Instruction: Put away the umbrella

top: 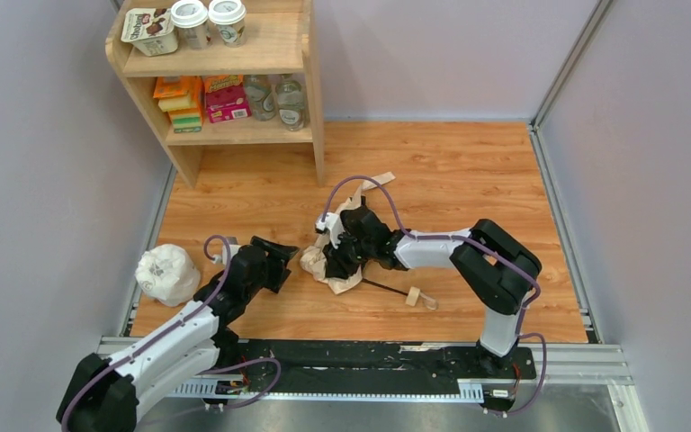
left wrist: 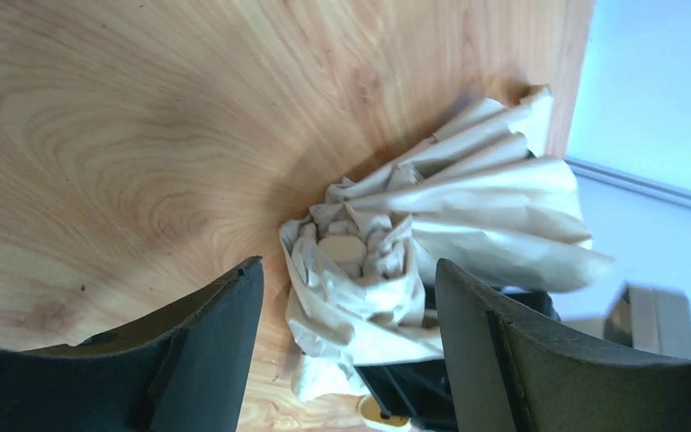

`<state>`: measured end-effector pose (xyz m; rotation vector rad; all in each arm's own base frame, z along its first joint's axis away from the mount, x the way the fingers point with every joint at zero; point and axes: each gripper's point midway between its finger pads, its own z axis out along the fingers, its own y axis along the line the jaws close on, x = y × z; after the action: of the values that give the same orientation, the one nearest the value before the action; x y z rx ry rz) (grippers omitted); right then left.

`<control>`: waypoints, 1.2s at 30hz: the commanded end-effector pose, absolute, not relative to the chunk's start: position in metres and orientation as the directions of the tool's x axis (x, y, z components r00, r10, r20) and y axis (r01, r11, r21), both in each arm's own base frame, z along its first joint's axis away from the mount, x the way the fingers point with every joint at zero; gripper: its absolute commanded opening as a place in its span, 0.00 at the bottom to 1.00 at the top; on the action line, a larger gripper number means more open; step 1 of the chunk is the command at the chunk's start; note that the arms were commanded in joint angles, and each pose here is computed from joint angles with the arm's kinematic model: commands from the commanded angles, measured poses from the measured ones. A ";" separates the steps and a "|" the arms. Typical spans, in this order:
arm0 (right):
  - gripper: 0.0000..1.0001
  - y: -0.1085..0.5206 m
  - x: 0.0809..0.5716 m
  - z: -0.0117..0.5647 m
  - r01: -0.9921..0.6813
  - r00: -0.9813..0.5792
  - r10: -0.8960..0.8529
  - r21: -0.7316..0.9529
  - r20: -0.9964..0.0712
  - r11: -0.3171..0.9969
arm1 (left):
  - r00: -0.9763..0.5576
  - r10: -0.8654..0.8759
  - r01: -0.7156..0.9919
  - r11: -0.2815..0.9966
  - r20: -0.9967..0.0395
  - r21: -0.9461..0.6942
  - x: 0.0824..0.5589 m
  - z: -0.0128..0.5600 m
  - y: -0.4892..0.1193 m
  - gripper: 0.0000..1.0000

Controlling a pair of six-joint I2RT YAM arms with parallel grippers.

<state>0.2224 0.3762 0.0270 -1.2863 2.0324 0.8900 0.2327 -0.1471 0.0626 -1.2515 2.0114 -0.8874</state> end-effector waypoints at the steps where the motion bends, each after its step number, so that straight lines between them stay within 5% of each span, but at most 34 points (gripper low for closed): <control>1: 0.00 0.326 0.171 -0.046 -0.714 -0.688 -0.615 0.511 -0.386 0.478 | -0.431 -0.883 -0.492 0.402 -0.184 -0.772 0.219 0.072 -0.143 0.77; 9: 0.00 0.330 0.179 -0.053 -0.489 -0.831 -0.517 0.708 -0.203 0.509 | -0.497 -0.867 -0.542 0.310 0.001 -0.781 0.207 0.073 -0.171 0.77; 16: 0.00 0.331 0.191 -0.063 -0.419 -0.866 -0.476 0.744 -0.154 0.521 | -0.551 -0.833 -0.472 0.264 0.048 -0.841 0.244 0.086 -0.209 0.78; 24: 0.00 0.329 0.201 -0.066 -0.390 -0.882 -0.447 0.765 -0.151 0.511 | -0.481 -0.875 -0.479 0.306 -0.046 -0.823 0.264 0.093 -0.199 0.78; 36: 0.00 0.336 0.214 -0.056 -0.420 -0.873 -0.449 0.760 -0.189 0.497 | -0.459 -0.888 -0.647 0.355 -0.027 -0.675 0.247 0.046 -0.200 0.79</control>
<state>0.2373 0.3820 0.0307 -0.9654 2.3080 1.6708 0.2458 -0.1982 0.0423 -1.3110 2.2257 -0.9193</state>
